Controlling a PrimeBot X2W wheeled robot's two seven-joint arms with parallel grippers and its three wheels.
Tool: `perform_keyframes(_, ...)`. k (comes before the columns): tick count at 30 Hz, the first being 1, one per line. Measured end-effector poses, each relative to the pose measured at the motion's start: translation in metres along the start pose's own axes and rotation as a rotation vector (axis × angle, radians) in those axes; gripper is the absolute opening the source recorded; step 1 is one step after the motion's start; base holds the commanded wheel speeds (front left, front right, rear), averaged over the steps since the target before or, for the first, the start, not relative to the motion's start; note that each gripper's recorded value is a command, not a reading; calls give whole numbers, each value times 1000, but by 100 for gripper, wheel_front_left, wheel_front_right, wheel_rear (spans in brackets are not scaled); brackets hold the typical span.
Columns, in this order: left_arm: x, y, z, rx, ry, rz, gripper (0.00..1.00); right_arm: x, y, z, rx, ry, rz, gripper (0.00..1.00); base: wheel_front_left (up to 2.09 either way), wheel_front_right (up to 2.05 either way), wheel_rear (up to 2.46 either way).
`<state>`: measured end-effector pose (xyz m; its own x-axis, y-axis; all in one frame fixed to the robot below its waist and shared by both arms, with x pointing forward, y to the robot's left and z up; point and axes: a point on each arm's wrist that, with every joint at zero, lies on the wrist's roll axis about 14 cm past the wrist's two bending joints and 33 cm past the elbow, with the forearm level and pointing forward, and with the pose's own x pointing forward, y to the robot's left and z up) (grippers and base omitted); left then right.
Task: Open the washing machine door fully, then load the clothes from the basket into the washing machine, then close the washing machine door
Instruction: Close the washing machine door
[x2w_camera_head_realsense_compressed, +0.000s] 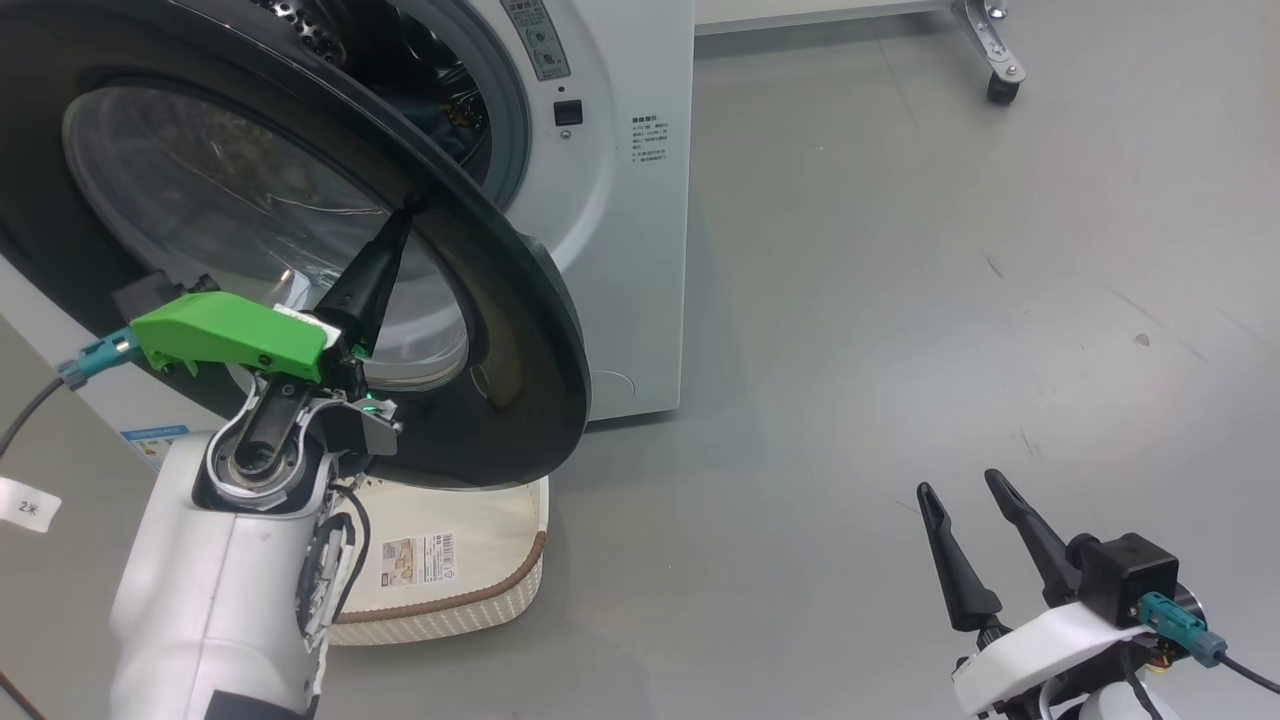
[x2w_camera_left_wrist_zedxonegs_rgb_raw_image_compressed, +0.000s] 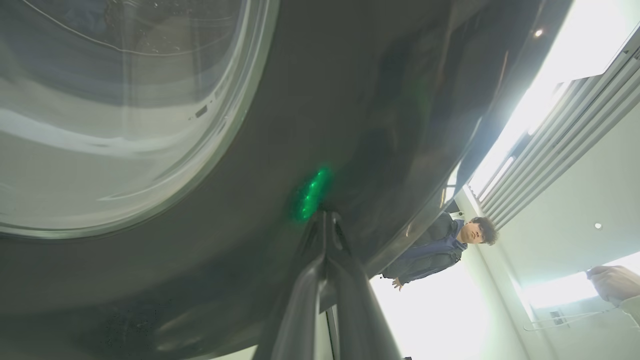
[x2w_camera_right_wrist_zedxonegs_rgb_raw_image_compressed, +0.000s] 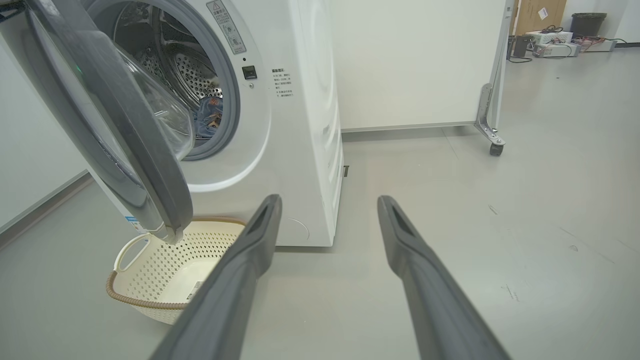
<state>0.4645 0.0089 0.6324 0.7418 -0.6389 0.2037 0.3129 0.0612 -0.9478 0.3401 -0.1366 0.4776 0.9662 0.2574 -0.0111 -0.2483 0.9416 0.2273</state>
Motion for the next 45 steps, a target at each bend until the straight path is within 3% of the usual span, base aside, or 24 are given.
perform_keyframes(7,-1,0,4,196,-29,37,0,3,-8,4,0,-12,-23,100,0,0,0)
perform_keyframes(10,-10,3,19,338,-72,72,49,6,-11,6,0,-18,-30,100,0,0,0)
perform_keyframes(11,-14,5,24,392,-86,88,84,7,-12,7,0,-21,-31,100,0,0,0)
perform_keyframes(12,-18,6,30,435,-105,100,97,8,-12,7,1,-23,-32,100,0,0,0)
perform_keyframes(13,-22,8,34,477,-117,114,100,8,-11,8,2,-25,-31,100,0,0,0)
perform_keyframes(21,-75,50,50,823,-168,279,100,15,-4,12,5,-40,-6,100,0,0,0)
perform_keyframes(26,-103,68,52,961,-202,334,100,20,-3,17,2,-55,1,100,0,0,0)
perform_keyframes(36,-157,113,38,1102,-209,510,100,29,12,13,-1,-42,50,100,0,0,0)
perform_keyframes(45,-177,126,28,1152,-185,584,100,29,14,13,-1,-44,53,100,0,0,0)
